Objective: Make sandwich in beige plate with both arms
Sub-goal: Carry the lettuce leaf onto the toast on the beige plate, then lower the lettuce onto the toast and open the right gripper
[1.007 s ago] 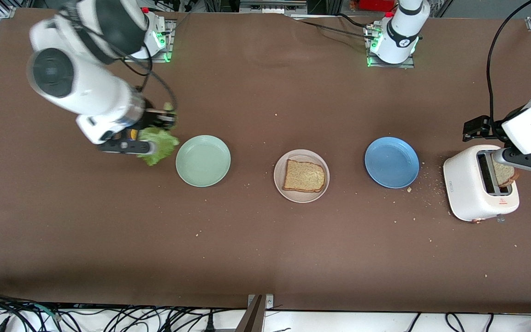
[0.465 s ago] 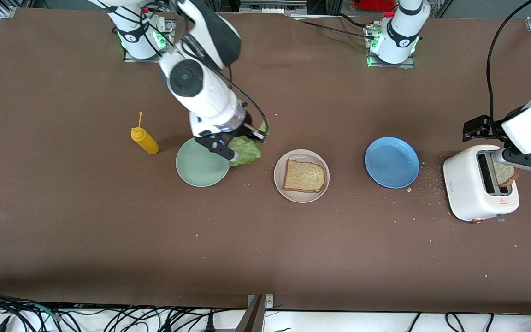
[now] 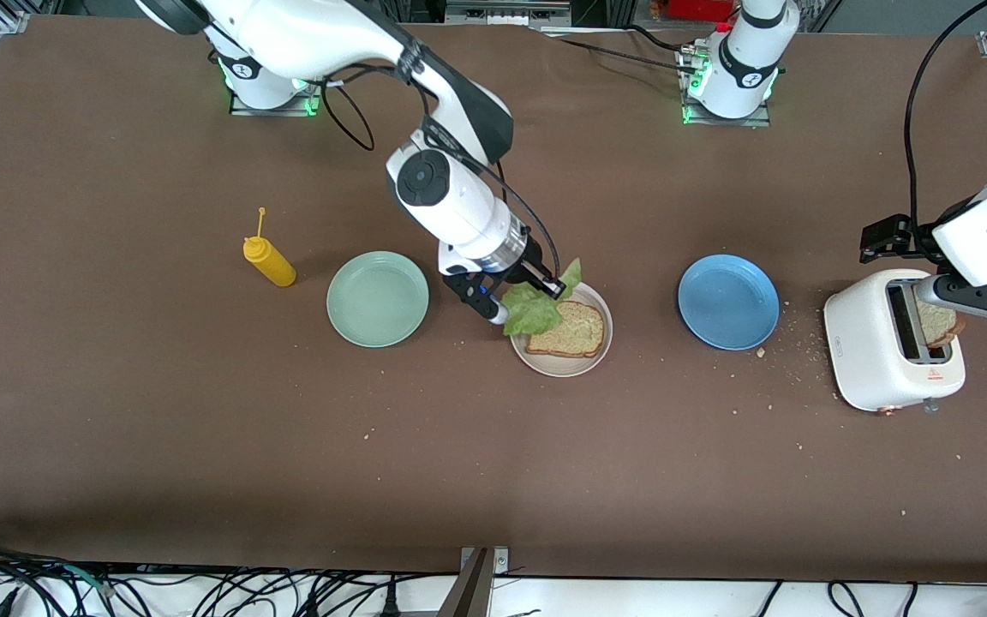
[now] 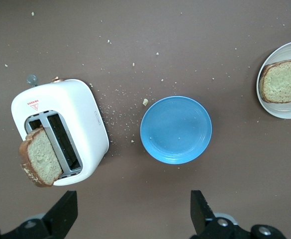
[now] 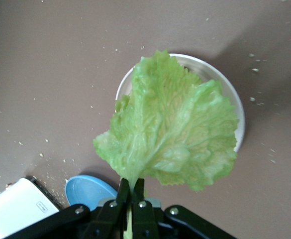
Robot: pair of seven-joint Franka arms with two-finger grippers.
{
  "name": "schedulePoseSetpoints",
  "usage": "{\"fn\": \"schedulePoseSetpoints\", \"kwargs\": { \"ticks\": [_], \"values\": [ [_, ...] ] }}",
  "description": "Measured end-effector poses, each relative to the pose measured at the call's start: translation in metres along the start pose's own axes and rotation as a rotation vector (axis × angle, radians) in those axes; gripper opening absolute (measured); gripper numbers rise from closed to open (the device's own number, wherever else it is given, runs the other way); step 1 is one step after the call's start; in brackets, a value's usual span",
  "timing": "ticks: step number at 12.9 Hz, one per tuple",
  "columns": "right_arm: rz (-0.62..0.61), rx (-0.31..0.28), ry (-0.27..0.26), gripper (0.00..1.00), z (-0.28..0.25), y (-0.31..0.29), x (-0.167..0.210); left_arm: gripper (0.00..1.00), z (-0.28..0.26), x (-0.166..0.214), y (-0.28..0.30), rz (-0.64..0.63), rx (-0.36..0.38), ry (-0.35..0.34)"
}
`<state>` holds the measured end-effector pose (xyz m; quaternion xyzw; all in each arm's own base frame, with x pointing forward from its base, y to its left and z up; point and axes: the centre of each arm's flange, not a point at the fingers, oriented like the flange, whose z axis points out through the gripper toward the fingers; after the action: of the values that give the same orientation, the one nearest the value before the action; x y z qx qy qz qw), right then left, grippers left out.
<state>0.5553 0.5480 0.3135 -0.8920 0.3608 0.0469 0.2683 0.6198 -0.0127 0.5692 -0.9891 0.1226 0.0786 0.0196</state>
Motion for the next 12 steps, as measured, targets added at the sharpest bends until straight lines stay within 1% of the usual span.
{"fn": "schedulePoseSetpoints", "kwargs": {
  "ticks": [2,3,4,6,7,11,12],
  "values": [
    [0.016,0.044,0.007,0.05,0.035,0.014,0.009,1.00,0.000,0.000,0.000,0.000,0.000,0.000],
    [0.021,0.056,0.008,0.05,0.050,0.020,0.010,1.00,0.000,0.000,0.000,0.000,0.000,0.000],
    [0.022,0.061,0.008,0.05,0.061,0.025,0.010,1.00,0.000,0.000,0.000,0.000,0.000,0.000],
    [0.022,0.090,0.012,0.05,0.073,0.027,0.010,1.00,0.000,0.000,0.000,0.000,0.000,0.000],
    [0.022,0.096,0.012,0.05,0.078,0.028,0.009,1.00,0.000,0.000,0.000,0.000,0.000,0.000],
    [0.018,0.085,0.008,0.05,0.095,0.037,0.004,1.00,0.000,0.000,0.000,0.000,0.000,0.000],
    [0.018,0.086,0.008,0.12,0.095,0.037,0.003,1.00,0.000,0.000,0.000,0.000,0.000,0.000]
  ]
}}
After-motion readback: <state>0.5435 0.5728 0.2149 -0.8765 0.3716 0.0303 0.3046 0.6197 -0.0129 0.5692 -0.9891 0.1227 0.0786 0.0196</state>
